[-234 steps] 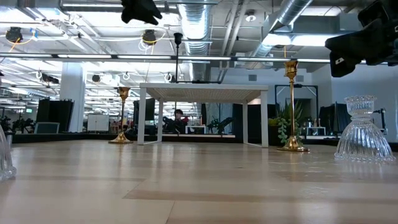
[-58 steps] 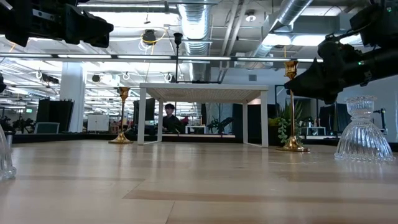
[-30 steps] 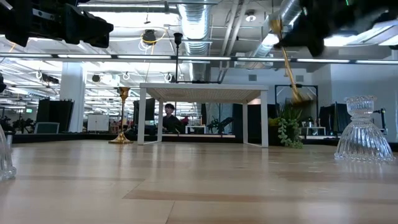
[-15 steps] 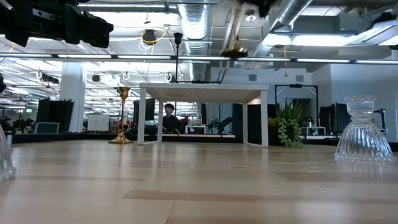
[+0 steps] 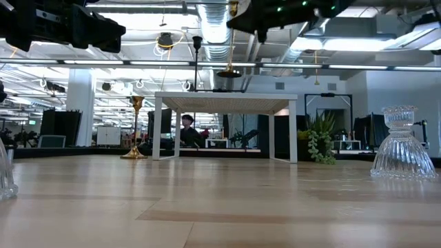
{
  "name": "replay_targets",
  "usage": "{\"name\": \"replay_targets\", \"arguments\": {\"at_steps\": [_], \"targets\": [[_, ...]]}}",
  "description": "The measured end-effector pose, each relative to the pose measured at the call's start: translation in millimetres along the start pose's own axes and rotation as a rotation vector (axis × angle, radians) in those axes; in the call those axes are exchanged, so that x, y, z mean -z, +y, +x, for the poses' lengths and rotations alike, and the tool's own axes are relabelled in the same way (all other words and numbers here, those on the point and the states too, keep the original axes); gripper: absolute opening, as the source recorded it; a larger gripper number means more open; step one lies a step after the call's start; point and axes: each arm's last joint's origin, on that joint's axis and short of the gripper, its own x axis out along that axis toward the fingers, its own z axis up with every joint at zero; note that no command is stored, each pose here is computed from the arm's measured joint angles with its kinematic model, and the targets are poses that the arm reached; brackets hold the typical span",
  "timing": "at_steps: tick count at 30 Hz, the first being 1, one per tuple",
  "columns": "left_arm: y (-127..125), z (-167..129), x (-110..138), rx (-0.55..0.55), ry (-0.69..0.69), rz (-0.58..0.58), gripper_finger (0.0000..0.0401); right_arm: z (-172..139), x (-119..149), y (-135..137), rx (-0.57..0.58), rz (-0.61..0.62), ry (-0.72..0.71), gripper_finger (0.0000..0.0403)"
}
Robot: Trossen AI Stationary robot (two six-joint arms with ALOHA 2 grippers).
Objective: Pick & Place candle stick holders
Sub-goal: Put the right gold candle holder on the shelf
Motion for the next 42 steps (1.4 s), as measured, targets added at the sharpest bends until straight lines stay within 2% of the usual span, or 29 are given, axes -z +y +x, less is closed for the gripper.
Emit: {"name": "replay_targets", "arguments": {"at_steps": [10,19,42], "targets": [[0.1,0.0,-0.3,-0.002,-0.003,0.001,0.0005,38.7,21.9,-45.0,0.022,0.060,0.042,0.0001],[0.1,0.0,-0.3,-0.001,-0.003,0.001,0.0007,36.5,36.7,-81.6,0.120,0.131,0.060,0.0001],[0.4,0.0,-1.0,-0.004,-0.010,0.004,0.0006,37.5,41.9,-77.0,0.126,0.144,0.120,0.0001]]}}
